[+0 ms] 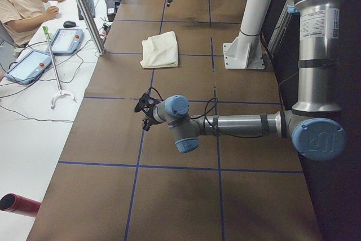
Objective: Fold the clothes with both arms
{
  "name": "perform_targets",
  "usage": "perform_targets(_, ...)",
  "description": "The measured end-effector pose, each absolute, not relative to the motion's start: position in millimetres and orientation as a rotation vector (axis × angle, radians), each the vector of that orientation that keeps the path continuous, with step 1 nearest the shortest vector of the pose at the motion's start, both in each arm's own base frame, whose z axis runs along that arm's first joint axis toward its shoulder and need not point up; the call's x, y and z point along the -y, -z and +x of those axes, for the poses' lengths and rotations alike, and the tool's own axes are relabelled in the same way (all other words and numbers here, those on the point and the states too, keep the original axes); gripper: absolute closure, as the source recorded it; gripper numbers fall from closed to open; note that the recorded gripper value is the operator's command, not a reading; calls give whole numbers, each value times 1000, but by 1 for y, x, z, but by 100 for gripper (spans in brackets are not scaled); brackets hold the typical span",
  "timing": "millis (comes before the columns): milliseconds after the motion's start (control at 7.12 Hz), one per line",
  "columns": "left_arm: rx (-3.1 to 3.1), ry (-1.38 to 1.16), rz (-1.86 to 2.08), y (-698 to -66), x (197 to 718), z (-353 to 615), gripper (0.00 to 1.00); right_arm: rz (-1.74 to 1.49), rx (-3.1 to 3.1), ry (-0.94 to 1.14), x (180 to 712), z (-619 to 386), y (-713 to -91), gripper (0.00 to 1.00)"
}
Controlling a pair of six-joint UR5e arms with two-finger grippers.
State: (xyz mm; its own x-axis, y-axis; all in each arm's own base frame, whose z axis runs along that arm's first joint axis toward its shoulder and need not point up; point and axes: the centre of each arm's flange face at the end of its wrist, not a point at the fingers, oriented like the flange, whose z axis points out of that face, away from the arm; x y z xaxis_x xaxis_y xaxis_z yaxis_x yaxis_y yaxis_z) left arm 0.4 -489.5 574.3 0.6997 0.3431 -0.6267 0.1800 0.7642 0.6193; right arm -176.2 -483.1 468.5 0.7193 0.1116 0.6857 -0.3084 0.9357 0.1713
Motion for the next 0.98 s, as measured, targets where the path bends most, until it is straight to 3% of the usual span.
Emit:
perform_targets(140, -737, -115, 660, -552, 499, -28, 1, 274, 731, -183, 481, -109, -495, 0)
perform_targets(562, -714, -158, 372, -508, 494, -61, 0, 169, 809, -71, 450, 20, -544, 0)
perform_targets(983, -944, -91, 142, -570, 429, -50, 0, 81, 751, -21, 436, 20, -580, 0)
